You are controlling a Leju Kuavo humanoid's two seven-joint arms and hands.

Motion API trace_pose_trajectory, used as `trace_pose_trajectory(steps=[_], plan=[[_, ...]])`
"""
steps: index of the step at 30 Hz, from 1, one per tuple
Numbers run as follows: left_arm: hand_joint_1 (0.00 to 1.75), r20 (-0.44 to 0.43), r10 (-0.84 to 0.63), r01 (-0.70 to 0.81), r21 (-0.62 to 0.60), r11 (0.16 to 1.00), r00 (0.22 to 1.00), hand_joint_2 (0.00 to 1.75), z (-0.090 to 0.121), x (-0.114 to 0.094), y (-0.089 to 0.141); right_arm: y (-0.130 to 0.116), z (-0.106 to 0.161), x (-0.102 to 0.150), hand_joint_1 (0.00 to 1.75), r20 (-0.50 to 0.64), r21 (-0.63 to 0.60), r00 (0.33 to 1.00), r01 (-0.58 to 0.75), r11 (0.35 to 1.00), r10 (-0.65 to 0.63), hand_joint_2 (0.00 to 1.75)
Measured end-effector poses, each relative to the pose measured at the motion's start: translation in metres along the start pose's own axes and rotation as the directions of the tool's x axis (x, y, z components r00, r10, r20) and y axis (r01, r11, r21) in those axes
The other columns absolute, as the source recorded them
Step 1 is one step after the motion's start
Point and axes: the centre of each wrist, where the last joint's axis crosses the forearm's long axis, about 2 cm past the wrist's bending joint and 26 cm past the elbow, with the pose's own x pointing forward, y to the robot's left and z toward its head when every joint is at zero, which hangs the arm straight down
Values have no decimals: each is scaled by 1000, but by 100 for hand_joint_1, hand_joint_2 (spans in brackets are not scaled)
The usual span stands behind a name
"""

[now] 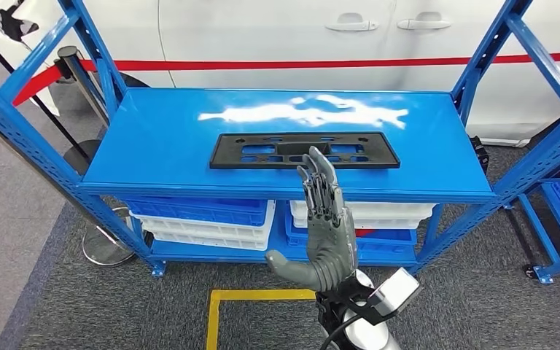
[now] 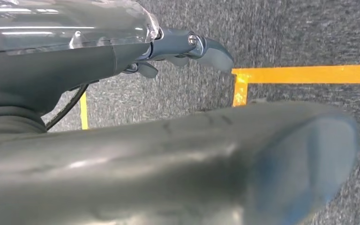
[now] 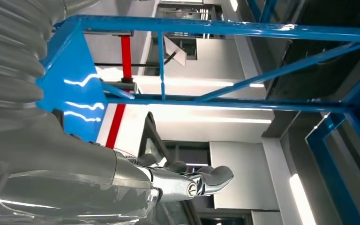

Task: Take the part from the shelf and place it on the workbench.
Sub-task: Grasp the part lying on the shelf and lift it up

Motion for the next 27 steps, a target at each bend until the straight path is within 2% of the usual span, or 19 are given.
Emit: trace_pose_trajectory(steps=[11,15,19,26,27], plan=[[0,-17,-8,8,1,1000,1000,0,0,-1,-1,-1,1,1,0,20,-7,999,25,1000,-25,175],[0,-20,-26,28,84,996,999,0,1,0,0,-4,-1,1,0,21,-42,999,-24,999,24,175],[0,14,-68,65,186,980,998,0,2,0,-1,-6,-1,0,0,15,-53,999,-39,998,40,175],[0,29,-96,88,200,976,995,0,2,1,-1,-7,-1,0,0,13,-56,1000,-25,998,26,175],[0,41,-96,87,174,981,995,0,2,1,-2,-7,-1,0,0,12,-58,1000,-14,998,15,131]])
